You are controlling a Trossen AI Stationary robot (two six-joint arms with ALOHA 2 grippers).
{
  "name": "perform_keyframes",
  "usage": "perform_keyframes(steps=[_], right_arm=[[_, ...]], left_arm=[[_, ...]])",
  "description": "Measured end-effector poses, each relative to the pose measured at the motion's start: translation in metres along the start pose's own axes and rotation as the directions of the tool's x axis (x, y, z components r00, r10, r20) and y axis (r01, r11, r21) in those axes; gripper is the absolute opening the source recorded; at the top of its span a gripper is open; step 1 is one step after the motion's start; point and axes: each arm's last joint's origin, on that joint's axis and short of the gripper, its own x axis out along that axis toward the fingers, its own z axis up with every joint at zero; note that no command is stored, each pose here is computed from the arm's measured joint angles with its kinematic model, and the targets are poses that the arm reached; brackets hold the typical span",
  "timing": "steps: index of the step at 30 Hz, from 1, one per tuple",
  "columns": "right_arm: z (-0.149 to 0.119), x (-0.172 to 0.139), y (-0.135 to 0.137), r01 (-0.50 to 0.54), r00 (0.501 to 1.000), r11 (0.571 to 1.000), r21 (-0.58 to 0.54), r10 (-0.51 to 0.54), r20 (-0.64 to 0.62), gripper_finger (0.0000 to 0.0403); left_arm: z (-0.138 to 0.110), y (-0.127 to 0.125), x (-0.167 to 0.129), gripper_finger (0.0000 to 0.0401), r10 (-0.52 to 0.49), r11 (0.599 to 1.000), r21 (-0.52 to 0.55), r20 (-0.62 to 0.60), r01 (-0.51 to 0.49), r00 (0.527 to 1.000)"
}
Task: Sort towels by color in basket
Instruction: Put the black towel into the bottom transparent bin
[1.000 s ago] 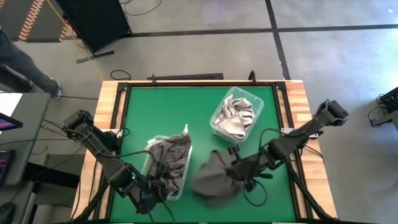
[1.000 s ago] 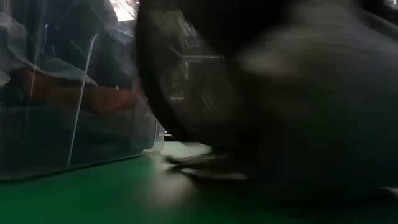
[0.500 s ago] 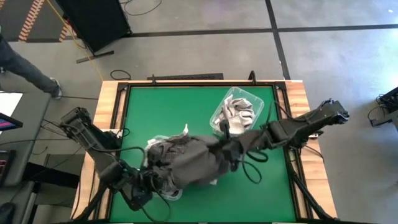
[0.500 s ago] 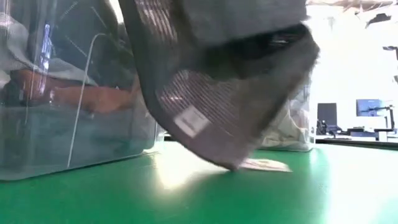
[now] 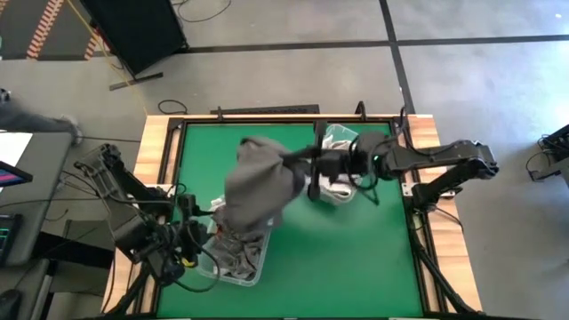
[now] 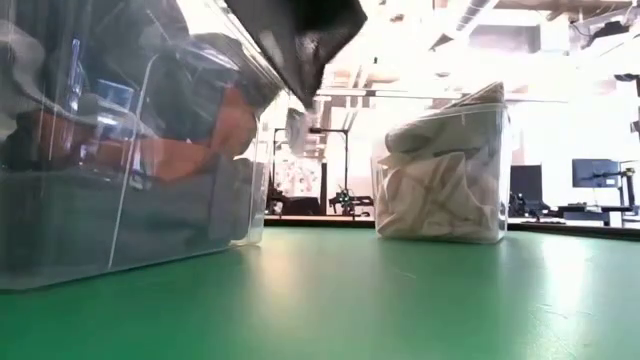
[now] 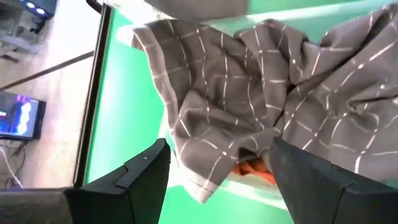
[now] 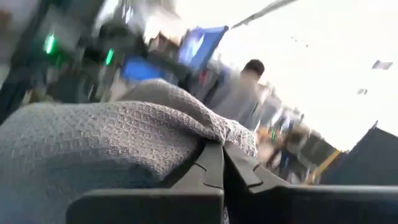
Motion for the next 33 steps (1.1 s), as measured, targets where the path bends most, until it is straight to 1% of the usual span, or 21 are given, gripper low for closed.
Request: perform_keyframes(steps=[3, 5, 7, 12, 14, 19, 22, 26, 29, 33], right_arm=[[0.004, 0.0, -0.014, 0.01, 0.992, 0.999, 0.033, -0.014, 0.125, 0.0017], [0.004, 0.001, -0.02, 0.003, 0.983, 0.998, 0.062, -0.014, 0.183, 0.0017], [0.003, 0.001, -0.023, -0.004, 0.979, 0.997, 0.077, -0.012, 0.205, 0.0018], [0.001, 0.008, -0.021, -0.034, 0.975, 0.996, 0.084, 0.015, 0.22, 0.0018], [0.005, 0.012, -0.021, -0.067, 0.965, 0.995, 0.076, 0.045, 0.257, 0.0018], [0.024, 0.024, -0.022, -0.108, 0.938, 0.992, 0.063, 0.081, 0.338, 0.0018], [0.03, 0.032, -0.019, -0.146, 0.934, 0.987, 0.059, 0.118, 0.339, 0.0018], [0.032, 0.043, -0.013, -0.174, 0.936, 0.983, 0.057, 0.147, 0.319, 0.0018], [0.025, 0.053, -0.008, -0.191, 0.935, 0.98, 0.053, 0.166, 0.314, 0.0018], [0.009, 0.064, -0.002, -0.206, 0.943, 0.977, 0.055, 0.183, 0.279, 0.0018]], left_arm=[[-0.004, -0.002, 0.004, 0.0264, 0.011, 1.0, 0.015, -0.012, -0.011, 1.0], [-0.006, -0.004, 0.007, 0.0264, 0.017, 1.0, 0.024, -0.02, -0.017, 1.0], [-0.007, -0.004, 0.008, 0.0264, 0.021, 0.999, 0.029, -0.023, -0.02, 1.0], [-0.007, -0.004, 0.008, 0.0264, 0.02, 0.999, 0.028, -0.022, -0.019, 1.0], [-0.007, -0.004, 0.008, 0.0264, 0.02, 0.999, 0.028, -0.023, -0.02, 1.0], [-0.007, -0.004, 0.008, 0.0264, 0.02, 0.999, 0.026, -0.023, -0.019, 1.0], [-0.007, -0.004, 0.008, 0.0264, 0.019, 1.0, 0.025, -0.022, -0.019, 1.0], [-0.007, -0.004, 0.008, 0.0264, 0.019, 1.0, 0.021, -0.022, -0.019, 1.0], [-0.007, -0.004, 0.008, 0.0264, 0.019, 1.0, 0.021, -0.022, -0.019, 1.0], [-0.007, -0.004, 0.008, 0.0264, 0.019, 1.0, 0.02, -0.022, -0.019, 1.0]])
